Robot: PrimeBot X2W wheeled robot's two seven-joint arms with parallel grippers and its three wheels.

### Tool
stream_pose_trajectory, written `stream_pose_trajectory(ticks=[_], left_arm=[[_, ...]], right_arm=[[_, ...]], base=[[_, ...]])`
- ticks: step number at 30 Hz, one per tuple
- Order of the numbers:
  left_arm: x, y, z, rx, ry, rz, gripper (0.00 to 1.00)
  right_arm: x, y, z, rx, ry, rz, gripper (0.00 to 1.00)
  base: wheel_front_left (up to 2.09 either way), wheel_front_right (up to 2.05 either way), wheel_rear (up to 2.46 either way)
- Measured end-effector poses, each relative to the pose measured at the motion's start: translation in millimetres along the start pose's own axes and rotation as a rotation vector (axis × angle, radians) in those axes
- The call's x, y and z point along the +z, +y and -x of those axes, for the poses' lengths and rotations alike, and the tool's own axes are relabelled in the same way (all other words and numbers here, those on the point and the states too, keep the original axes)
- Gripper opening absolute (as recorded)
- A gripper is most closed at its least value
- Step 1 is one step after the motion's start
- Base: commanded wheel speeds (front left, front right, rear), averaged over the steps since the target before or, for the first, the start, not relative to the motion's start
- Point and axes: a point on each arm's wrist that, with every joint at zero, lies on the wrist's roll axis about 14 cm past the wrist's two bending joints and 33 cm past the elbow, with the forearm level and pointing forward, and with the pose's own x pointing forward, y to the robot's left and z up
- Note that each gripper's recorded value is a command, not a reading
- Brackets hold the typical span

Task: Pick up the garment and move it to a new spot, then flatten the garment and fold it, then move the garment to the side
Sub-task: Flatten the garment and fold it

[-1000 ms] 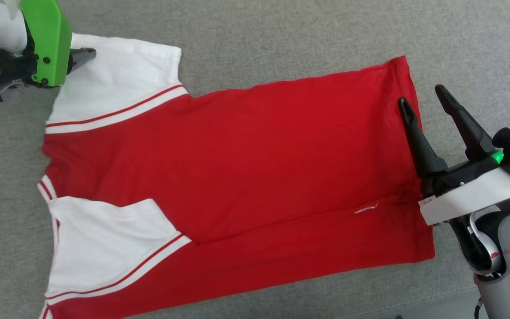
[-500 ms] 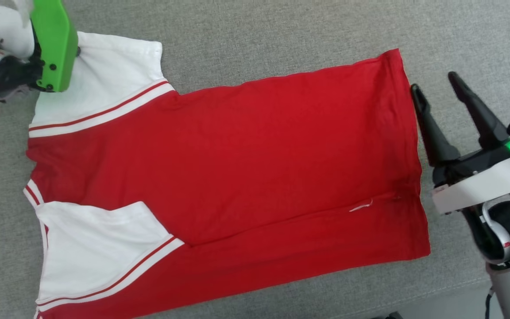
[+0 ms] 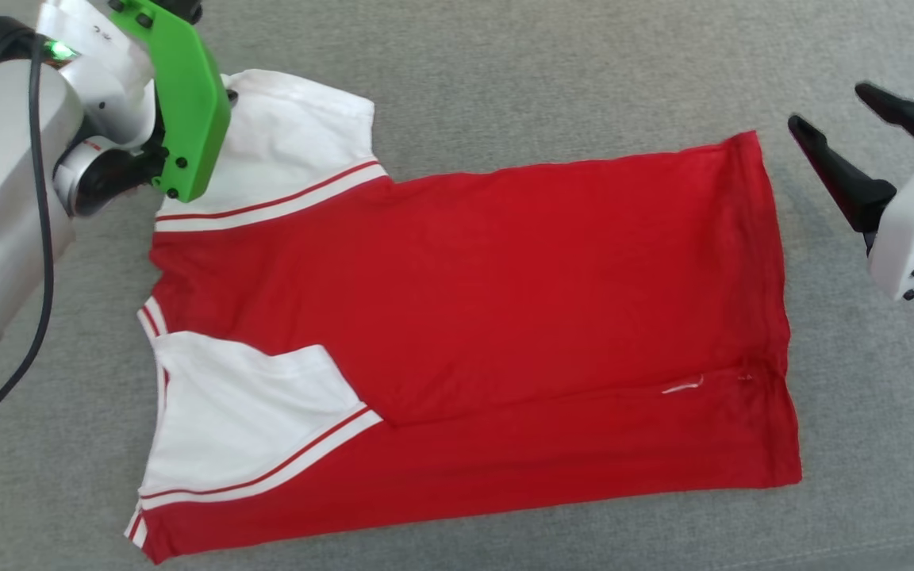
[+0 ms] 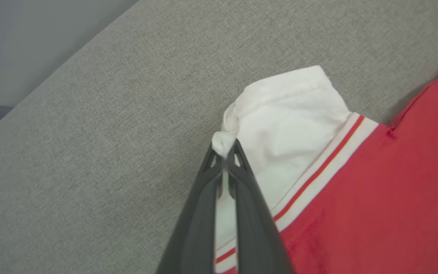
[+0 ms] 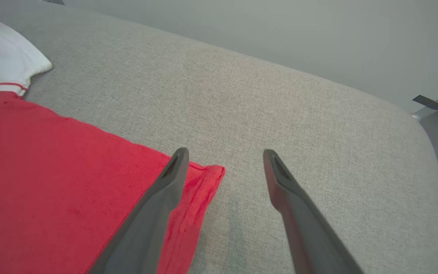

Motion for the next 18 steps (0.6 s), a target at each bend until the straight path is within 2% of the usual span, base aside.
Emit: stream_pose_trajectory(ticks=[6,11,18], left_arm=[[6,-3,21,0.012,-0.062,-0.037,0.0],[6,-6,29,0.01,-0.08,-0.053,0.0],[6,-7,25,0.002,-0.095,-0.073,0.0]], right_arm=[[-30,2,-9,0.067,0.333,0.027,1.0],[-39,1,-23,0.075,0.461,0.05,1.0],[-72,7,-49,0.088,0.573,0.0,1.0]], base=[[0.0,0.0,0.0],[0.0,0.0,0.0],[0.0,0.0,0.0]])
